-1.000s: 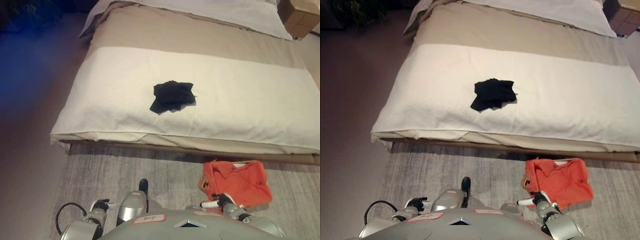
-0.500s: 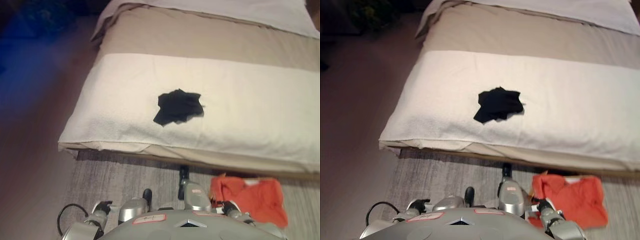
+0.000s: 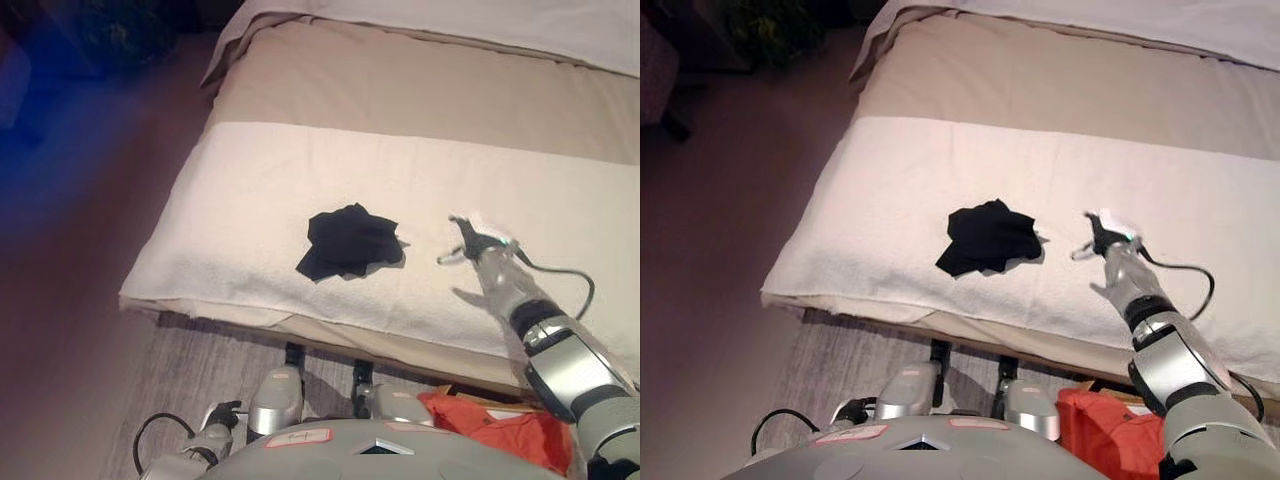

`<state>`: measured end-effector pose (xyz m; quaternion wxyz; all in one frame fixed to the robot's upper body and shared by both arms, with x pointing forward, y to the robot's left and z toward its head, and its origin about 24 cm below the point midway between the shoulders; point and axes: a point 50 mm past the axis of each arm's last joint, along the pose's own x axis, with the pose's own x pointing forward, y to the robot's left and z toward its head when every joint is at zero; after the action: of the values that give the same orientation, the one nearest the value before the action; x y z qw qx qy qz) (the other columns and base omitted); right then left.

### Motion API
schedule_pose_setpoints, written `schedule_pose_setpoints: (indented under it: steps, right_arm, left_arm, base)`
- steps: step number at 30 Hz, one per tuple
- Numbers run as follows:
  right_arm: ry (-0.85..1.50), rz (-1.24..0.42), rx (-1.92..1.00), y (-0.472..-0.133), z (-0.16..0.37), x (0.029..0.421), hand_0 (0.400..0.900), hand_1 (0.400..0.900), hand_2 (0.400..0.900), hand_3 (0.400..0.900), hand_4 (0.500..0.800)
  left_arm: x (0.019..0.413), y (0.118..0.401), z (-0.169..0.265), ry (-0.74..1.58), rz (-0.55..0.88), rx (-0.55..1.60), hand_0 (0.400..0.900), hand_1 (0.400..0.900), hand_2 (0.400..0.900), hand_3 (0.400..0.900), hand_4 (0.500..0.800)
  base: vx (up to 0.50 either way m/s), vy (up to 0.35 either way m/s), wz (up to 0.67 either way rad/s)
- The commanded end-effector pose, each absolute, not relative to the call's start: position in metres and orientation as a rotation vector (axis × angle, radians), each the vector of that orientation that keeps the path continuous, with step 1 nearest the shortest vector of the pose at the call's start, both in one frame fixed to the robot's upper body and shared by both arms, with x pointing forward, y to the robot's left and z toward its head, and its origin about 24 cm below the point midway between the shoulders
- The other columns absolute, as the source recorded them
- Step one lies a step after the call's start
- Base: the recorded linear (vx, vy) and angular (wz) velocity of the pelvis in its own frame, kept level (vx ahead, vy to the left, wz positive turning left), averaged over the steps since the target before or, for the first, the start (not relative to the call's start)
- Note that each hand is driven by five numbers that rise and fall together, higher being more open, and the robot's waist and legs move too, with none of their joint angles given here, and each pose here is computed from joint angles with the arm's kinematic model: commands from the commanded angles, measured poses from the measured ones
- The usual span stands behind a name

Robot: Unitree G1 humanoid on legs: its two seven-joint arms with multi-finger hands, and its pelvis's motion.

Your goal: Put the clothes on the bed into the basket.

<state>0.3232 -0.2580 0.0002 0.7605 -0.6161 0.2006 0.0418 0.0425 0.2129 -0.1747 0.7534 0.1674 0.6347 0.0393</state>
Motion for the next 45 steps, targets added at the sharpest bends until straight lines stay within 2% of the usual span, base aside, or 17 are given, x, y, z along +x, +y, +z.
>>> schedule_pose_setpoints:
  steps: [1,5,11,16,24,34,45]
  right_arm:
    - [0.21,-0.002,-1.407,-0.233,0.066,0.374,0.9,0.9,0.9,0.9,0.8]
    - [0.158,-0.065,-1.398,-0.221,0.105,0.397,0.9,0.9,0.9,0.9,0.8]
    - [0.111,-0.069,-1.376,-0.2,0.123,0.409,0.9,0.9,0.9,0.9,0.8]
    - [0.096,-0.045,-1.341,-0.184,0.125,0.412,0.9,0.9,0.9,0.9,0.8]
    - [0.122,-0.017,-1.294,-0.178,0.117,0.411,0.9,0.9,0.9,0.9,0.8]
    - [0.177,-0.011,-1.276,-0.185,0.118,0.412,0.9,0.9,0.9,0.9,0.8]
    - [0.113,-0.136,-1.366,-0.209,0.182,0.424,0.9,0.9,0.9,0.9,0.8]
  left_arm:
    - [0.055,0.231,-0.17,1.366,0.161,0.442,0.9,0.9,0.9,0.9,0.8]
    - [0.067,0.236,-0.167,1.333,0.199,0.441,0.9,0.9,0.9,0.9,0.8]
    - [0.078,0.243,-0.163,1.305,0.242,0.441,0.9,0.9,0.9,0.9,0.8]
    - [0.086,0.243,-0.161,1.282,0.259,0.433,0.9,0.9,0.9,0.9,0.8]
    - [0.094,0.245,-0.159,1.253,0.269,0.425,0.9,0.9,0.9,0.9,0.8]
    - [0.103,0.248,-0.156,1.218,0.273,0.415,0.9,0.9,0.9,0.9,0.8]
    - [0.131,0.237,-0.15,1.109,0.266,0.336,0.9,0.9,0.9,0.9,0.8]
  base:
    - [-0.096,0.052,0.04]
    - [-0.077,0.032,0.13]
    - [-0.049,0.012,0.2]
    - [-0.027,0.001,0.15]
    - [-0.026,0.007,0.11]
    - [-0.043,-0.003,0.03]
    - [-0.097,-0.002,0.01]
